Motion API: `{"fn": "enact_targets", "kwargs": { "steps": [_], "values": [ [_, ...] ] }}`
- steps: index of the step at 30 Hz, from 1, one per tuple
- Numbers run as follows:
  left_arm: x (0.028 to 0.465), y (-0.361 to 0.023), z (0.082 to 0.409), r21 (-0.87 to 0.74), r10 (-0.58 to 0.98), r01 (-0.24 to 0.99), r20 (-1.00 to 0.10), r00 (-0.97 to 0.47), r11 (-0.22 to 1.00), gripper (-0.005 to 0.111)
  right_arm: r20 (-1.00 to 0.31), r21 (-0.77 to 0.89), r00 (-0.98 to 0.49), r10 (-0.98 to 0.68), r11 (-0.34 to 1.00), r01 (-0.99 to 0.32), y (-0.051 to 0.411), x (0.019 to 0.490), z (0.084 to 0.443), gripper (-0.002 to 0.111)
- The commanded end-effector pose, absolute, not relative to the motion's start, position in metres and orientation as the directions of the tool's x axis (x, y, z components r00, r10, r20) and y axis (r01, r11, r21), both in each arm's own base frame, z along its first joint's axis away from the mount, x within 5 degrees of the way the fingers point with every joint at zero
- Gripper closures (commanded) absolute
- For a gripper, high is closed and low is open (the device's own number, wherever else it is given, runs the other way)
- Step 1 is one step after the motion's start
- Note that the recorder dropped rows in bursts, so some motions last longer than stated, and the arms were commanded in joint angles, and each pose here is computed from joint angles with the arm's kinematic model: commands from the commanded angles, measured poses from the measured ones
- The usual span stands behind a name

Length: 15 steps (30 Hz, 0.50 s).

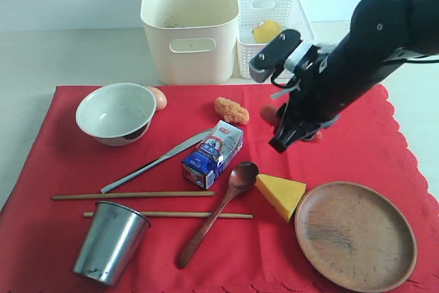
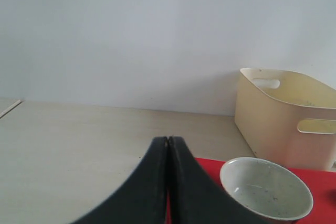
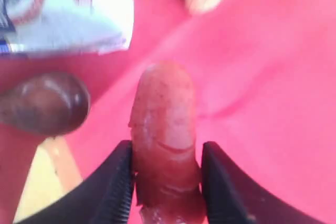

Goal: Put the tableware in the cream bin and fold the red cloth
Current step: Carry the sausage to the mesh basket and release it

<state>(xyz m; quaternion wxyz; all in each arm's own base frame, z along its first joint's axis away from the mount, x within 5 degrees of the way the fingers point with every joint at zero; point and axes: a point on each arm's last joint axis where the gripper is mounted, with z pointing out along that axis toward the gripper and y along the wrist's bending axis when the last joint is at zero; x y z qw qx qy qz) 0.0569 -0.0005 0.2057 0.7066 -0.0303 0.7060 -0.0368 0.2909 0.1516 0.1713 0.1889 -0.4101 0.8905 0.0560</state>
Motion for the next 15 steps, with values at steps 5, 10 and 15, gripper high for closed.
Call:
{"fn": "enact_targets", "kwargs": {
  "steps": [5, 10, 15],
  "values": [
    [0.056, -0.001, 0.206, -0.099, -0.099, 0.01, -0.995, 0.006, 0.995, 0.104, -0.684, -0.154, -0.499, -0.532, 0.774, -0.615, 0.155, 0.309, 0.215, 0.108],
    [0.056, -0.001, 0.206, -0.099, -0.099, 0.01, -0.995, 0.006, 0.995, 0.104, -0.804, -0.193, -0.389, -0.45, 0.816, -0.545, 0.157, 0.321, 0.229, 0.108],
    [0.056, -0.001, 0.206, -0.099, -0.099, 0.01, -0.995, 0.006, 0.995, 0.104, -0.874, -0.221, -0.283, -0.395, 0.842, -0.492, 0.157, 0.329, 0.24, 0.108]
  ]
}}
